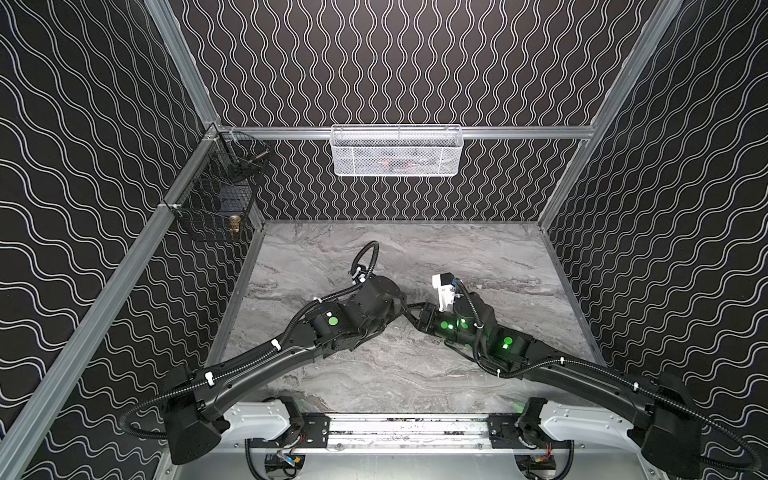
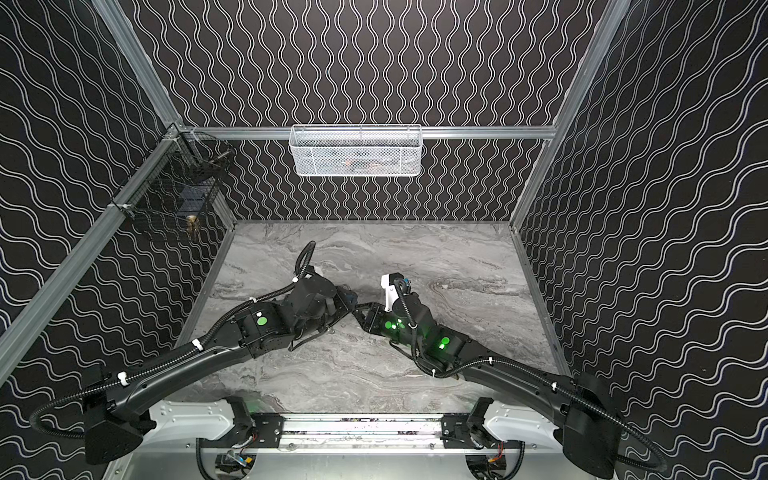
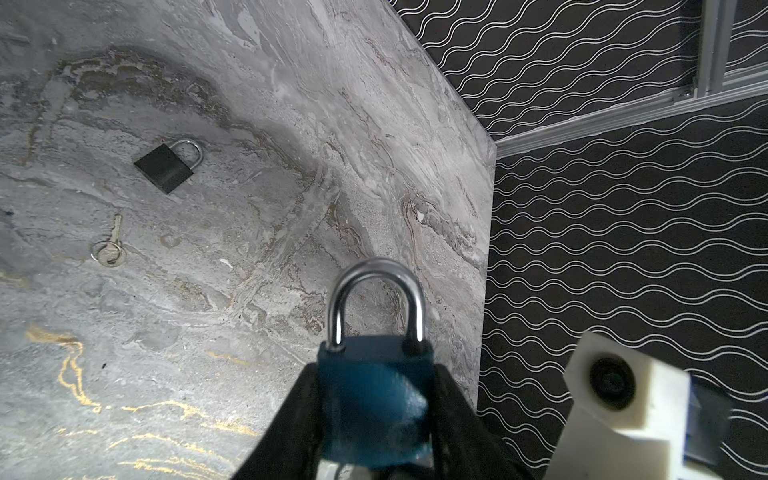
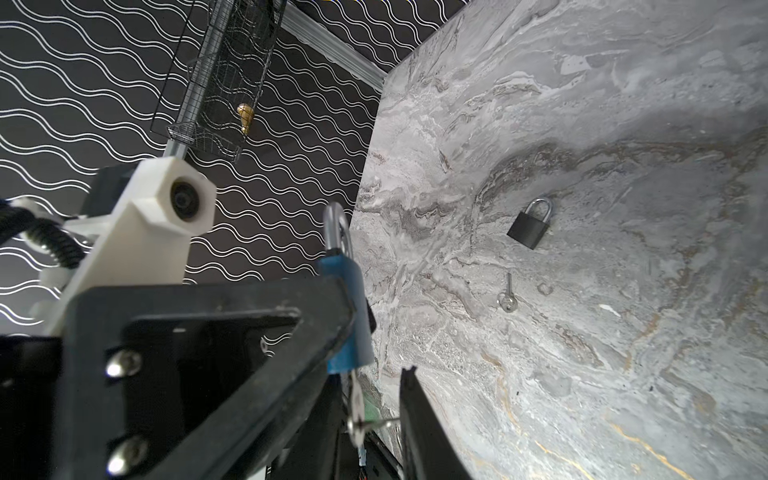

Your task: Unlock with the key

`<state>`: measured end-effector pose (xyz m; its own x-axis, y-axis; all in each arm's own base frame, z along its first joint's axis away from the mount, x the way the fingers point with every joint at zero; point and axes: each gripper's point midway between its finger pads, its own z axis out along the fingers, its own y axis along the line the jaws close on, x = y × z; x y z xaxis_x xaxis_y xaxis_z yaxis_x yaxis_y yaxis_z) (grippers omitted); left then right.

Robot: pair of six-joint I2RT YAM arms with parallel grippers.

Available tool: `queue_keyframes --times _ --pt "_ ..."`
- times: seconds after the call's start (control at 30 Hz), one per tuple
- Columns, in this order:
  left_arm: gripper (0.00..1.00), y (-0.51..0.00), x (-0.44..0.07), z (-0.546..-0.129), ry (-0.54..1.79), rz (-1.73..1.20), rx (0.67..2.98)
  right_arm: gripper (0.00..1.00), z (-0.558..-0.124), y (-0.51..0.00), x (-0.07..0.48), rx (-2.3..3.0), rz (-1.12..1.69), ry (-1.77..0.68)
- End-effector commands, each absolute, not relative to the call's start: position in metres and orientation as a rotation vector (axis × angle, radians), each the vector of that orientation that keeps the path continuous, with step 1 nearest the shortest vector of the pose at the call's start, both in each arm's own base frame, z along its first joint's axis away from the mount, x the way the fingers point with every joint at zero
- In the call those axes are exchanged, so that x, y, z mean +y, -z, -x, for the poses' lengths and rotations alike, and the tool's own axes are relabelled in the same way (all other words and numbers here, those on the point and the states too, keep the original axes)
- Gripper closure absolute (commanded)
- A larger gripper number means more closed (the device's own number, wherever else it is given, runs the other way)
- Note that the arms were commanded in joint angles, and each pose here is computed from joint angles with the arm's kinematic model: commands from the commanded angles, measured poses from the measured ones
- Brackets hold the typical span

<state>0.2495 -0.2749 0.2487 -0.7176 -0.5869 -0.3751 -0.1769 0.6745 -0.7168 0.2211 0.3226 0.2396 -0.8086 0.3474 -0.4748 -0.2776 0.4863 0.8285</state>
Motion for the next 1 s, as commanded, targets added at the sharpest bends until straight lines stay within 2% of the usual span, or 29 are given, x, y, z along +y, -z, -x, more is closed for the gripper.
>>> queue_keyframes --times 0.0,0.2,0.6,0.97 --pt "0.99 -0.258 -0.274 -0.253 0.904 0.586 2.248 0.77 -0.223 -0.239 0.324 2.127 -0.060 -1.327" --pt "0.99 -0.261 -0.272 -0.253 0.906 0.590 2.238 0.82 -0.223 -0.234 0.329 2.153 -0.048 -1.327" --pt "0.99 -0.266 -0.273 -0.253 0.935 0.592 2.220 1.00 -0.219 -0.230 0.333 2.154 -0.040 -1.368" --pt "1.00 -0.270 -0.282 -0.246 1.058 0.612 2.221 1.00 -0.213 -0.249 0.340 2.047 -0.040 -1.536"
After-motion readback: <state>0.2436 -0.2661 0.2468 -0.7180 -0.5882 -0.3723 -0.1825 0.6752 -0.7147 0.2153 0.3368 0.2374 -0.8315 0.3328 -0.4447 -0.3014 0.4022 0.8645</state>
